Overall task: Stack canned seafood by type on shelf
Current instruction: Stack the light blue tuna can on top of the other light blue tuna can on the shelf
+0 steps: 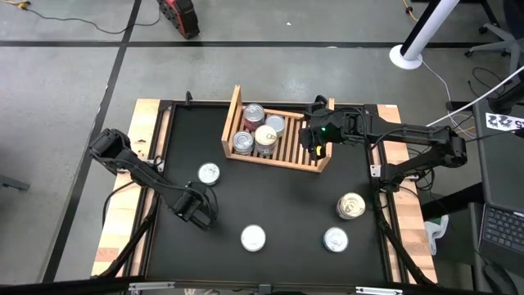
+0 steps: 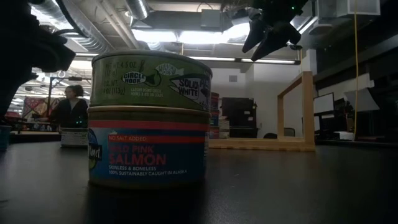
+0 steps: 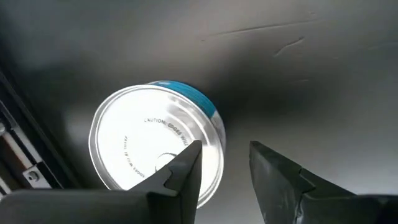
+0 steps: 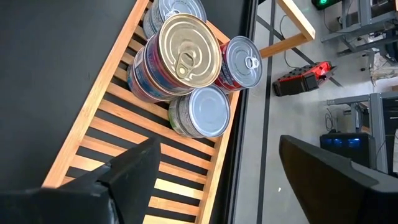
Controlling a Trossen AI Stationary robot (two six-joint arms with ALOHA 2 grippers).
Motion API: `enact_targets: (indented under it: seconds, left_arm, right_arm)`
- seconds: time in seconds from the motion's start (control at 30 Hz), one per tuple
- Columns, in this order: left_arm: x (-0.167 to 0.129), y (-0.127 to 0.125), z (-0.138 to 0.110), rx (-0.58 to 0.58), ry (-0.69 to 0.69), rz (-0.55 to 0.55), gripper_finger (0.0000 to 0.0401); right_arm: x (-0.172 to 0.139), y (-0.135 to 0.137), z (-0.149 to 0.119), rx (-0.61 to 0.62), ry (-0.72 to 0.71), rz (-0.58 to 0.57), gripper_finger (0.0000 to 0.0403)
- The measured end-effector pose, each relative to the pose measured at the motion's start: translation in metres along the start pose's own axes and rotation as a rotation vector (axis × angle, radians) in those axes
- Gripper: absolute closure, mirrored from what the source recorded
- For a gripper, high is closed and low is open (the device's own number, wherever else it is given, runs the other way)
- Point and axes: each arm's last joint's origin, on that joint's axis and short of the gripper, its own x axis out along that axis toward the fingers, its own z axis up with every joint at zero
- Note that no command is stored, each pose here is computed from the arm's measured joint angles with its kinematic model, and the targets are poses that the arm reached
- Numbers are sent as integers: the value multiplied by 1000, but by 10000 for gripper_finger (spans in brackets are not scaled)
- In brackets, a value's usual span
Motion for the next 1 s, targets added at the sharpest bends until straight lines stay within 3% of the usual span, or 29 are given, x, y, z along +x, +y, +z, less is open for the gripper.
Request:
enact_targets:
  seconds: [0.5, 1.0]
  left_arm:
    - [15, -1, -1, 18, -1, 20, 276]
    - [18, 9, 0, 71, 7, 149, 345]
  right_arm:
    - [0, 0, 0, 0, 0, 0, 77]
    - [0, 0, 0, 0, 0, -1, 77]
